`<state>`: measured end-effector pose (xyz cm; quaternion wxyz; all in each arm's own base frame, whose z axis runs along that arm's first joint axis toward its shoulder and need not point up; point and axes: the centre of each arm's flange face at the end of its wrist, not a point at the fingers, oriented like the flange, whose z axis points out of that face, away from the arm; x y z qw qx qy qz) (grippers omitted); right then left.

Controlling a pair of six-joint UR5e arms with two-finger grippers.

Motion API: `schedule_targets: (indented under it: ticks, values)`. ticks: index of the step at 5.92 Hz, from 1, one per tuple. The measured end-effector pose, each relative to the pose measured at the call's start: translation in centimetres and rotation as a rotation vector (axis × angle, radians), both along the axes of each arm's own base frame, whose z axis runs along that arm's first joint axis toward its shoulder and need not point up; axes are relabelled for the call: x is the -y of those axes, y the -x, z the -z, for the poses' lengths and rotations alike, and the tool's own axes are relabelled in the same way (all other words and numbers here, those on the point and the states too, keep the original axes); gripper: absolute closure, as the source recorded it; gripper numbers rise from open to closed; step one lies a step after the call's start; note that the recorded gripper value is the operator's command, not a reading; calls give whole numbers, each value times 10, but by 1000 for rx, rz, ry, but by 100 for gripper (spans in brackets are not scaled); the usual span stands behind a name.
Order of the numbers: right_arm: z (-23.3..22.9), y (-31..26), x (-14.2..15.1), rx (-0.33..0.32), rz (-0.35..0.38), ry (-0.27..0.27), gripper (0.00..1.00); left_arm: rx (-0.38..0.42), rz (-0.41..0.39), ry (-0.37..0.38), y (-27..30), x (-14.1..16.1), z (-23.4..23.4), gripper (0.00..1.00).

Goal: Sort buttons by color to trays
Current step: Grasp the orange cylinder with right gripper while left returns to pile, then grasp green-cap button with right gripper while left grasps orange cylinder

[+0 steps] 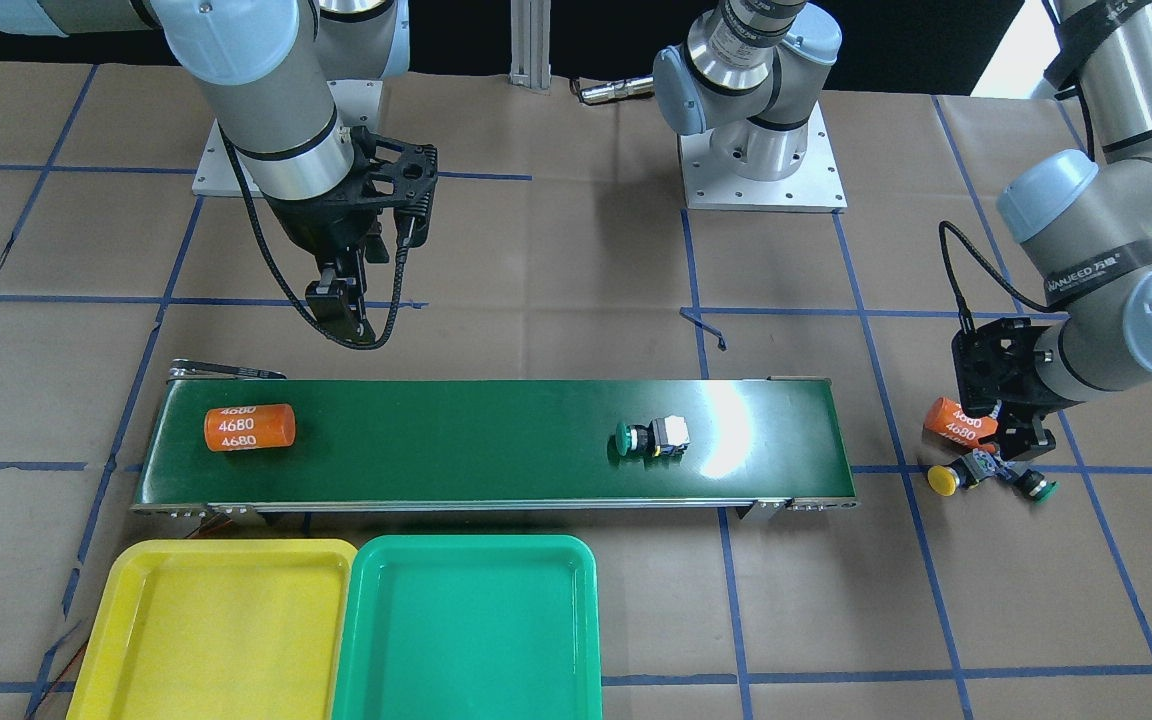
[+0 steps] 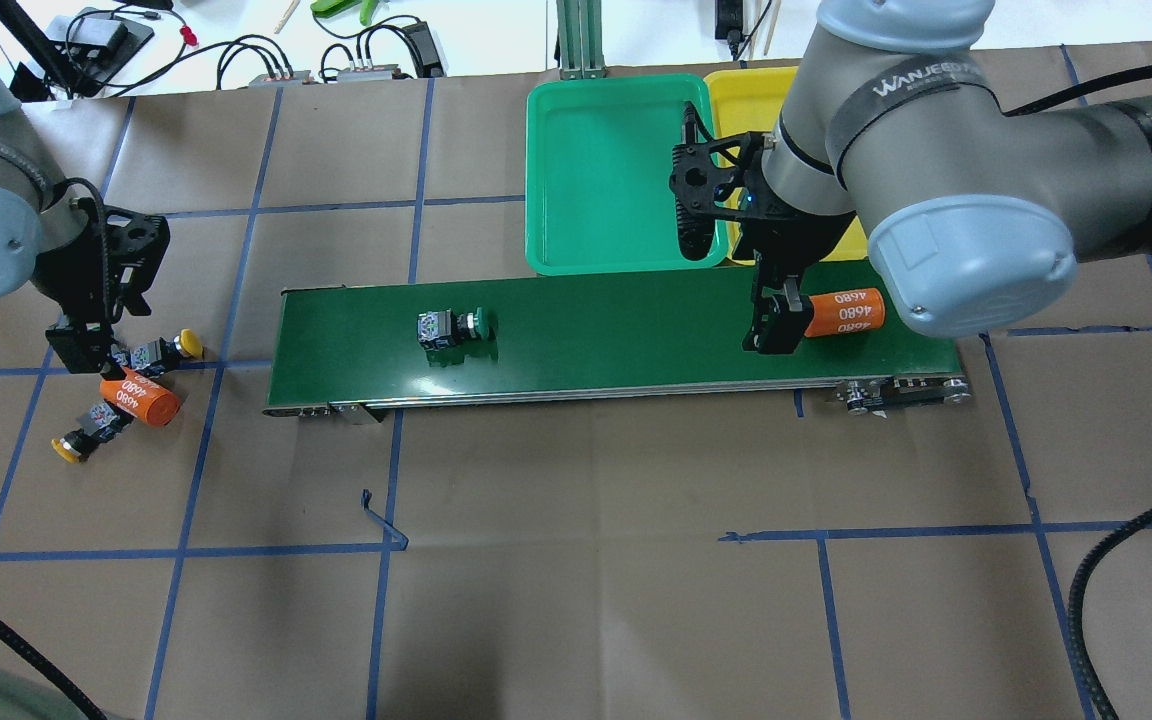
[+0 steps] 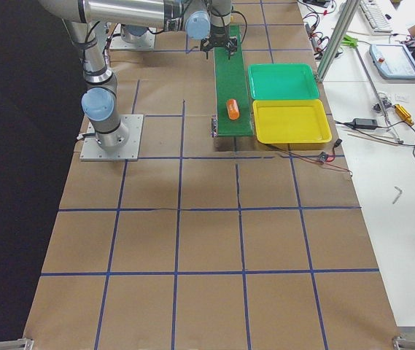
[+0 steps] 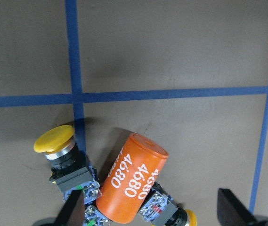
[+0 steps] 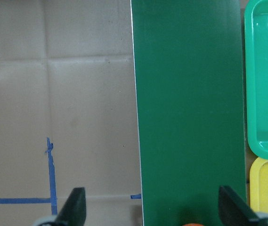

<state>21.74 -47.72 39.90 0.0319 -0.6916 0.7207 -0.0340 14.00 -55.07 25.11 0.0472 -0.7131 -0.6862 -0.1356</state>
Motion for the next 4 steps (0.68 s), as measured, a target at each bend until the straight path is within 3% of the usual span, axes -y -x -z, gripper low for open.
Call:
schedule_targets:
  ticks: [2,4]
  values:
    - [26,-27,16,-1,-19,35,0,-17,158,5,-13,-11,37,3]
    - [64,-79,24,-11,-13,64,0,-58,203,2,-25,-15,61,5]
